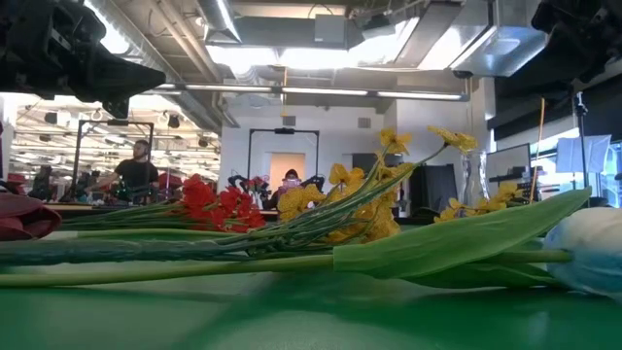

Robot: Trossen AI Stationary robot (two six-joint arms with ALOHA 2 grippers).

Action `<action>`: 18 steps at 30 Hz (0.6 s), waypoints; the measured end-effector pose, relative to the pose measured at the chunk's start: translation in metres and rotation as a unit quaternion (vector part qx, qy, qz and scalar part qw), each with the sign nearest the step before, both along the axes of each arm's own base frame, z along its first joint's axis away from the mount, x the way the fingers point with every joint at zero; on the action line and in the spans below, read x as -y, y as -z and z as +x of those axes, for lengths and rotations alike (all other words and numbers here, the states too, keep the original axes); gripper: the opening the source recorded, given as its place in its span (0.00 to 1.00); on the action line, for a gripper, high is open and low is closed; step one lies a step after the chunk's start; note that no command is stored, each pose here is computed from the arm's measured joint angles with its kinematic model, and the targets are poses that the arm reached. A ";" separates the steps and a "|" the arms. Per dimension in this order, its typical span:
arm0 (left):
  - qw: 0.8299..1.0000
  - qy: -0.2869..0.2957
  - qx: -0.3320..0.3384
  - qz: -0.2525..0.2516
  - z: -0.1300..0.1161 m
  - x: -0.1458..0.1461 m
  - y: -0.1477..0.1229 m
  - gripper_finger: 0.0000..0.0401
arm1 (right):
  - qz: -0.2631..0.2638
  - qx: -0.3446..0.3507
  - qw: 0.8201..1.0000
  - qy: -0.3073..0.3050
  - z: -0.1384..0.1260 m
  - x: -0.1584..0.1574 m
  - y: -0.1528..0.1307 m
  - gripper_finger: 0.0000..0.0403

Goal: Sort flowers into vase by color
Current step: Put the top yellow flowers into the transparent vase

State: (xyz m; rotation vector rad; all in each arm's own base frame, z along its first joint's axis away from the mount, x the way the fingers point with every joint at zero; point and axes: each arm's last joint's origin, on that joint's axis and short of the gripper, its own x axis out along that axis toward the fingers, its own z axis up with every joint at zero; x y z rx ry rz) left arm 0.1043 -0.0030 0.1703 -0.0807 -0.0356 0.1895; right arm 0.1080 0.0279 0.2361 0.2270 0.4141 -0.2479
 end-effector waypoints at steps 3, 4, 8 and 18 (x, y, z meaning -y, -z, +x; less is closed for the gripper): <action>1.000 0.000 0.000 0.000 0.000 0.000 0.000 0.00 | 0.005 0.002 1.000 -0.002 0.000 0.000 0.000 0.38; 1.000 0.000 0.000 0.000 0.000 0.000 0.000 0.00 | 0.006 0.005 1.000 -0.002 0.000 0.000 -0.001 0.39; 1.000 0.000 0.000 0.000 0.000 0.000 0.000 0.00 | 0.000 0.012 1.000 0.010 0.002 0.000 -0.012 0.40; 1.000 0.000 0.000 0.000 0.000 0.000 0.000 0.00 | 0.011 -0.077 0.996 0.031 0.008 -0.003 -0.018 0.40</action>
